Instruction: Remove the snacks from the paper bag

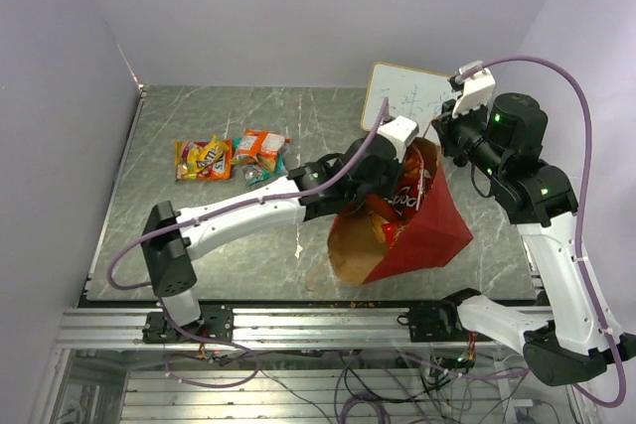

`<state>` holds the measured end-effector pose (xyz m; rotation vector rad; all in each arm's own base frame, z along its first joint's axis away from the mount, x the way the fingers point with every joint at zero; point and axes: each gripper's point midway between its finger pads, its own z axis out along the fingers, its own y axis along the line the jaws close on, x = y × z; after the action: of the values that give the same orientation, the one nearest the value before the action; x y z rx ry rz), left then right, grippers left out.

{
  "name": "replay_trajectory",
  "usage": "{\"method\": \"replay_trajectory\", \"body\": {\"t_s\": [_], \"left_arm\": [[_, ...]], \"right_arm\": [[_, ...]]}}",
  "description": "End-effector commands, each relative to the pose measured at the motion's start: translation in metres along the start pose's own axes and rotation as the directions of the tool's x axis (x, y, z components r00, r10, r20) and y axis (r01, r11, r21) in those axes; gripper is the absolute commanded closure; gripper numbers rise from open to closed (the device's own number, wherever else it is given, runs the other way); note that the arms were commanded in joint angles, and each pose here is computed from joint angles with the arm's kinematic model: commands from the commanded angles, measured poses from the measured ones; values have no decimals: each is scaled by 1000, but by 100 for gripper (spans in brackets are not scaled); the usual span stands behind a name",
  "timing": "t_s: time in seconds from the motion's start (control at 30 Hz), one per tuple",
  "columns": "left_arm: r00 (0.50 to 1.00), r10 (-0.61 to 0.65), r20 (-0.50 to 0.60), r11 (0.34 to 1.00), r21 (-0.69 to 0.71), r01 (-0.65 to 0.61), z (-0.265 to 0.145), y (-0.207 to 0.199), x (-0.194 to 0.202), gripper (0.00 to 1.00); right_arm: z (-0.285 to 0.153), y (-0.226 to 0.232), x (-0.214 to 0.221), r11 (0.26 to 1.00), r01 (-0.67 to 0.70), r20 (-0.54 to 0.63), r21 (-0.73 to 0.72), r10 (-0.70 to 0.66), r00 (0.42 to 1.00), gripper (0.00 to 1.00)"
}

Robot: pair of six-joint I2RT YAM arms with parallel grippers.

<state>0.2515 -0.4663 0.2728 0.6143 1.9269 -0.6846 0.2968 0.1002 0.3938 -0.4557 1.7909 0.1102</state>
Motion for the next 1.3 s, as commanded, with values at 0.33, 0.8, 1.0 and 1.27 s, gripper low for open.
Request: {"method": "replay_trajectory", "body": {"t_s": [0.33,0.8,1.0,1.27], "left_arm": [[976,-4,216,1000,29,-2,-108,15,-96,93],[843,26,538,900,-379,214,-233,111,-199,93],[902,-10,433,747,-596,295,-244,182,-160,93],[917,-378,131,578,-740,344,-226,266,-23,93]], "right_arm": [[-2,-11,-44,999,-1,171,51,-8,985,100],[3,-7,-43,1000,-6,170,27,1,985,100],[1,-8,-44,999,0,170,33,-5,985,100],[0,-7,-45,1000,8,169,26,-12,986,100]]}}
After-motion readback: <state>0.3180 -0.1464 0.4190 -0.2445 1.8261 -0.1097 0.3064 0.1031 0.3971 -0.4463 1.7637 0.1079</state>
